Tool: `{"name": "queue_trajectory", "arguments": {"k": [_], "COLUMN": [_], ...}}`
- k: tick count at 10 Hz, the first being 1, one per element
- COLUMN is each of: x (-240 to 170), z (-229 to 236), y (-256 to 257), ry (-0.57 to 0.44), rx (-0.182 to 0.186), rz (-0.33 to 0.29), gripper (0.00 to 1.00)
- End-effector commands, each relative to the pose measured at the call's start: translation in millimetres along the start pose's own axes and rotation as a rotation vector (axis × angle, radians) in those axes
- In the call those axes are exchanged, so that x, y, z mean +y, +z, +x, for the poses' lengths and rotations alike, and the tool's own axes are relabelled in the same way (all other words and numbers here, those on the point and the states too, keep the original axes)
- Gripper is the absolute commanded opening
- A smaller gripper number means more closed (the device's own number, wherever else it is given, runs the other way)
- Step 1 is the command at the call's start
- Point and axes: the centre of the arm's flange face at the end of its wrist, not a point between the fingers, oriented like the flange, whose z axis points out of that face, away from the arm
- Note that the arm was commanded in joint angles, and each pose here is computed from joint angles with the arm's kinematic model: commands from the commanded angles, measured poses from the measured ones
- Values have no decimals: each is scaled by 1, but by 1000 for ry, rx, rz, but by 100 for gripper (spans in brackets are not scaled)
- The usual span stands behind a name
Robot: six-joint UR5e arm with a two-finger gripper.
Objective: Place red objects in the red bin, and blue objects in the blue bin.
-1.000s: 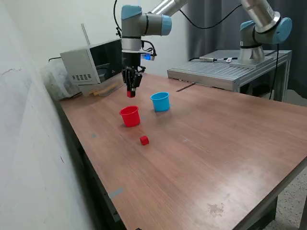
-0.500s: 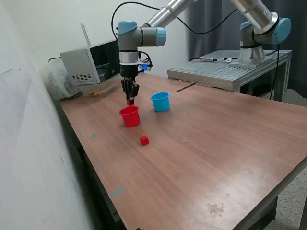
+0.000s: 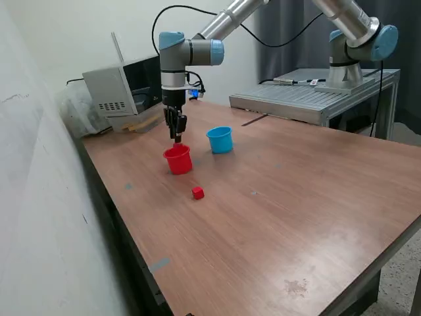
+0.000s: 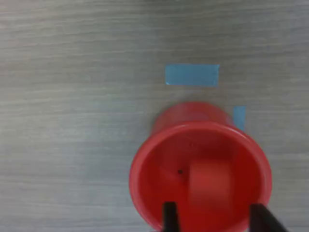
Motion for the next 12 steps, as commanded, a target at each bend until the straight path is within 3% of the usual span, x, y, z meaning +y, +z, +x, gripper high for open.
{"name": "queue_trajectory", "arguments": {"k": [1,4,8,10,12], "x": [-4,-10,-78,-123,-140], "z": [-1,14,57,86,109], "y": [3,-14,-157,-227,-266], "ry": [-2,-46,-91,-134,-170], "rx": [2,7,8,26,30], "rz": [9,8,-64,-21,-69], "gripper": [100,100,100,100,100]}}
